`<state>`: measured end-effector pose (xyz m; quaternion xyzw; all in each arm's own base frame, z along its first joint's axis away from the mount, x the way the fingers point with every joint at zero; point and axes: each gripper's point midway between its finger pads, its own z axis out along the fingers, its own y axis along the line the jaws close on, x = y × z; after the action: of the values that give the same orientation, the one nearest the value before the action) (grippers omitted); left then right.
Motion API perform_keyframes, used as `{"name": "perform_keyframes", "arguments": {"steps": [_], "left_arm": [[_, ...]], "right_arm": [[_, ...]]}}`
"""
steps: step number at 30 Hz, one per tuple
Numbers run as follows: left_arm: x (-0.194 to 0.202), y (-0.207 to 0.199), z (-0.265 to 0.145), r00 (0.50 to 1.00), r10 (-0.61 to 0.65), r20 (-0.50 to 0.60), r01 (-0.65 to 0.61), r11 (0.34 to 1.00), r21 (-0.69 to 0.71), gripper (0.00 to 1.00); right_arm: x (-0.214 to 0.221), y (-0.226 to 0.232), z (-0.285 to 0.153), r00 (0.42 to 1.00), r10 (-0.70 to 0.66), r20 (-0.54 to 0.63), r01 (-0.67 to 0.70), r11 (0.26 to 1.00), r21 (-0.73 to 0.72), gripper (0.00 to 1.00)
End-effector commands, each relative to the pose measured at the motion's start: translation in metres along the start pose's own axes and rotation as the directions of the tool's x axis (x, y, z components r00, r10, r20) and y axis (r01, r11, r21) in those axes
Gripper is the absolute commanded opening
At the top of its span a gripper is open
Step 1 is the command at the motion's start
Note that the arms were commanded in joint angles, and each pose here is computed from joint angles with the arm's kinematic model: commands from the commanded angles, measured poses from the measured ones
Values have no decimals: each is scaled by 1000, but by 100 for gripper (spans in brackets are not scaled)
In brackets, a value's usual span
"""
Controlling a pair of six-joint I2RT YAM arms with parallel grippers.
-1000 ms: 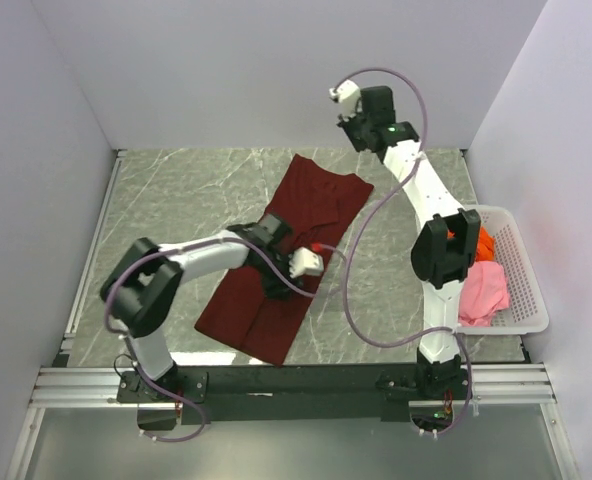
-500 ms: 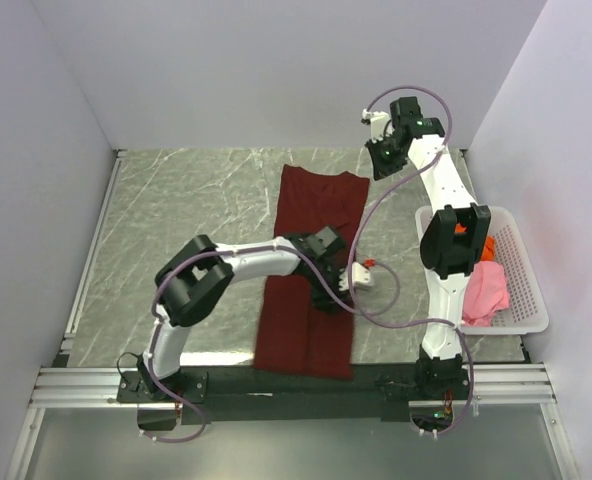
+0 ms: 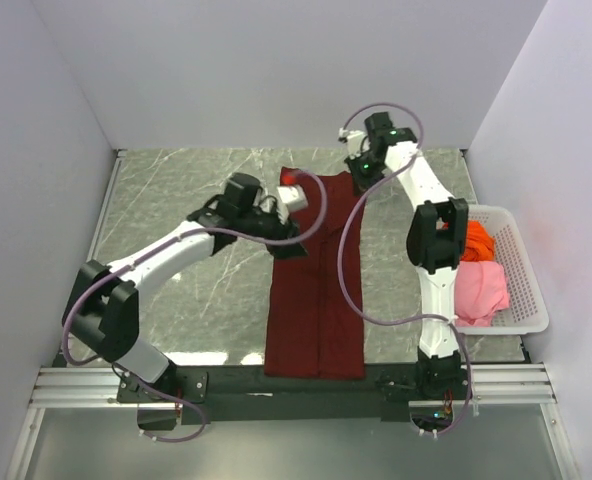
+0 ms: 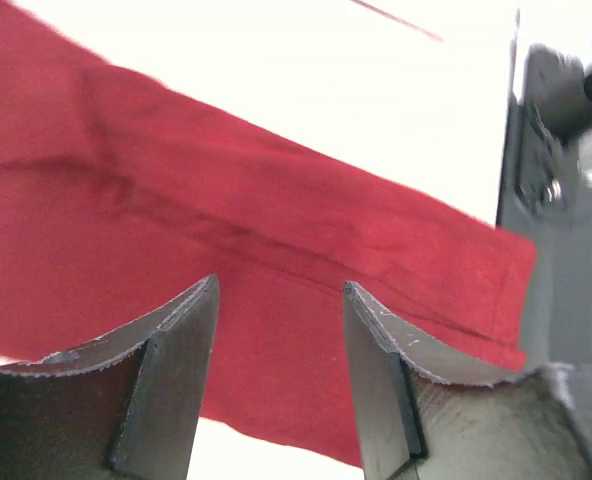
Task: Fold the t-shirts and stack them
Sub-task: Fold the tshirt
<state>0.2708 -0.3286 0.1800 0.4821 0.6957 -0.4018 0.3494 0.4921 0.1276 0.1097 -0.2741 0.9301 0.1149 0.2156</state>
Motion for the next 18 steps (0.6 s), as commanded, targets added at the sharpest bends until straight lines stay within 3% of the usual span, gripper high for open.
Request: {"name": "perform_keyframes", "arguments": {"steps": [1,7,13,16,17,18], "left_arm": [[4,31,-19,971,-229,69,233,970,-63,59],[10,92,-48,897,-407,174,436,882,-181,59],[14,113,-64,887,-419,195,456,860,-230,59],[15,116,-68,886,-420,194,458,858,-235,59],[14,117,-69,887,-419,195,457,858,-235,59],[15,117,-68,886,-422,193,459,858,-230,59]], "right_arm": [[-11,15,29,999,-36,13,36,999,11,0],[-8,28,74,995,-77,-58,80,996,40,0],[-21,37,81,995,-96,-19,97,995,32,6],[-36,34,59,991,-131,26,130,991,45,18],[-40,32,44,988,-144,51,141,989,50,29],[-43,34,38,985,-157,69,154,987,47,34]]}}
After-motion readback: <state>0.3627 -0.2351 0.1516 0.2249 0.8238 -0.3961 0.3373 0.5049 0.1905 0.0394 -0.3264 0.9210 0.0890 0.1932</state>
